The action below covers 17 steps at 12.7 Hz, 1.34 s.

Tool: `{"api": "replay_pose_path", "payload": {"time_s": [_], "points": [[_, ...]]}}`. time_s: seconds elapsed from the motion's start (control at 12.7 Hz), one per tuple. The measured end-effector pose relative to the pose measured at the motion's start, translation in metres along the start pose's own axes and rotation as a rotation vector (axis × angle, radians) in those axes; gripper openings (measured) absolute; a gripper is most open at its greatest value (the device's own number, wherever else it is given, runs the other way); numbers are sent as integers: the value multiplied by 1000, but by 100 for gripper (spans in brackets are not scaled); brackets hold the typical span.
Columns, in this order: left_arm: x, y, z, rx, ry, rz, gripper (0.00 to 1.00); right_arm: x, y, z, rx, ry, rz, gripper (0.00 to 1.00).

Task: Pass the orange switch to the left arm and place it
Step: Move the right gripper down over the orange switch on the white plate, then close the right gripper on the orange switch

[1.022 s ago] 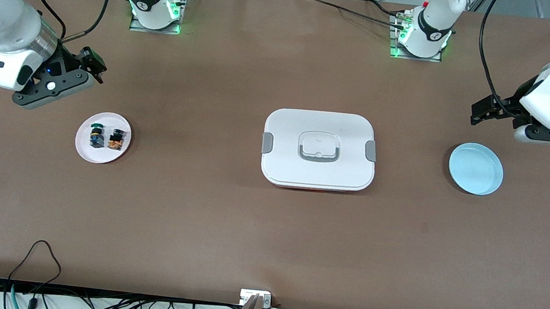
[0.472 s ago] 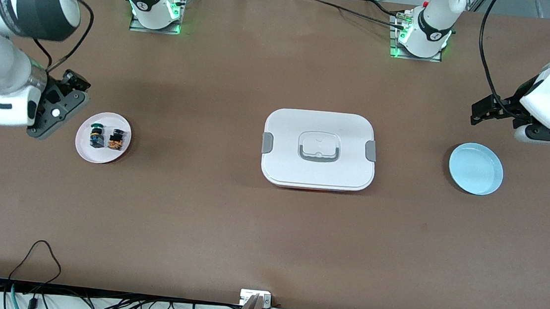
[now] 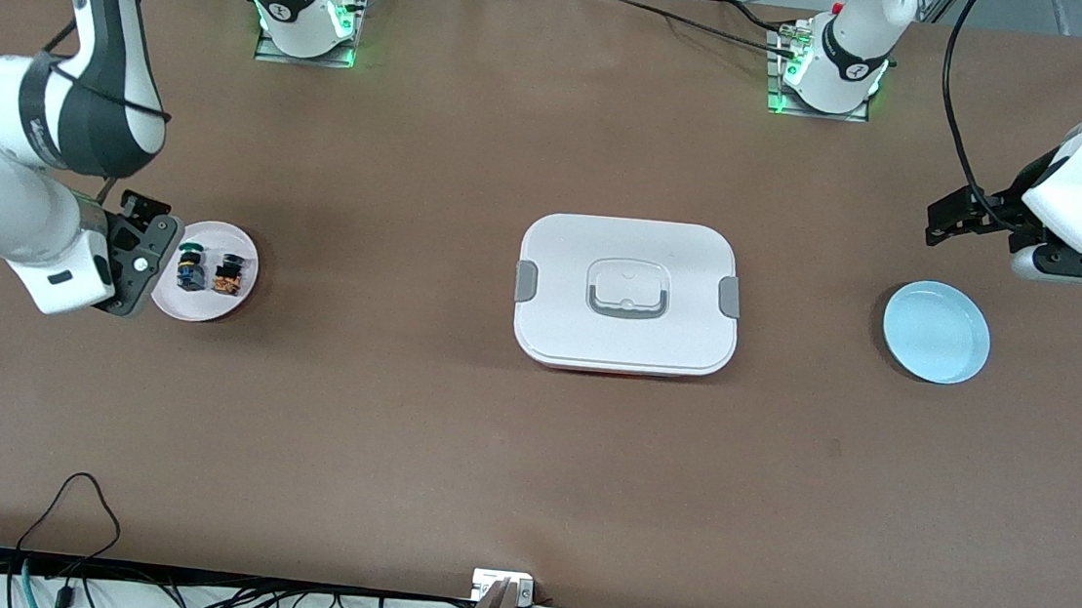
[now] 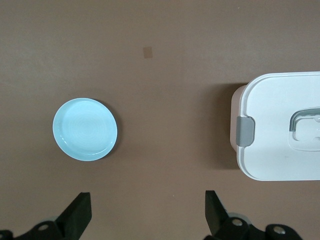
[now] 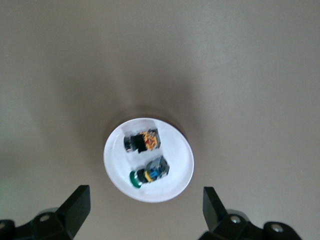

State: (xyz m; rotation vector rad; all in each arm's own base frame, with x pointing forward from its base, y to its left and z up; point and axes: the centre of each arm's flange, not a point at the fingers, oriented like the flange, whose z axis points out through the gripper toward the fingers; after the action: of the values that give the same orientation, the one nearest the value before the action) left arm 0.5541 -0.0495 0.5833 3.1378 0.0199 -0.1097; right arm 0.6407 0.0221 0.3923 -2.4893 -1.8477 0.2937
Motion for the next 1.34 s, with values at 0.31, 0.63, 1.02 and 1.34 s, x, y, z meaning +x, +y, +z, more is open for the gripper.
{"api": "replay_pose_path", "payload": {"time_s": [0.31,0.63,1.02,1.34], "points": [[-1,5,0,1,0,9,100,-11,0,78,-29,40,8,100],[-1,6,0,1,1,11,100,-11,-18,146,-76,72,14,100],[-1,6,-1,1,2,11,100,-10,-35,183,-72,75,-12,100],[-1,7,-1,1,0,14,100,-12,-39,190,-75,75,-54,100]]}}
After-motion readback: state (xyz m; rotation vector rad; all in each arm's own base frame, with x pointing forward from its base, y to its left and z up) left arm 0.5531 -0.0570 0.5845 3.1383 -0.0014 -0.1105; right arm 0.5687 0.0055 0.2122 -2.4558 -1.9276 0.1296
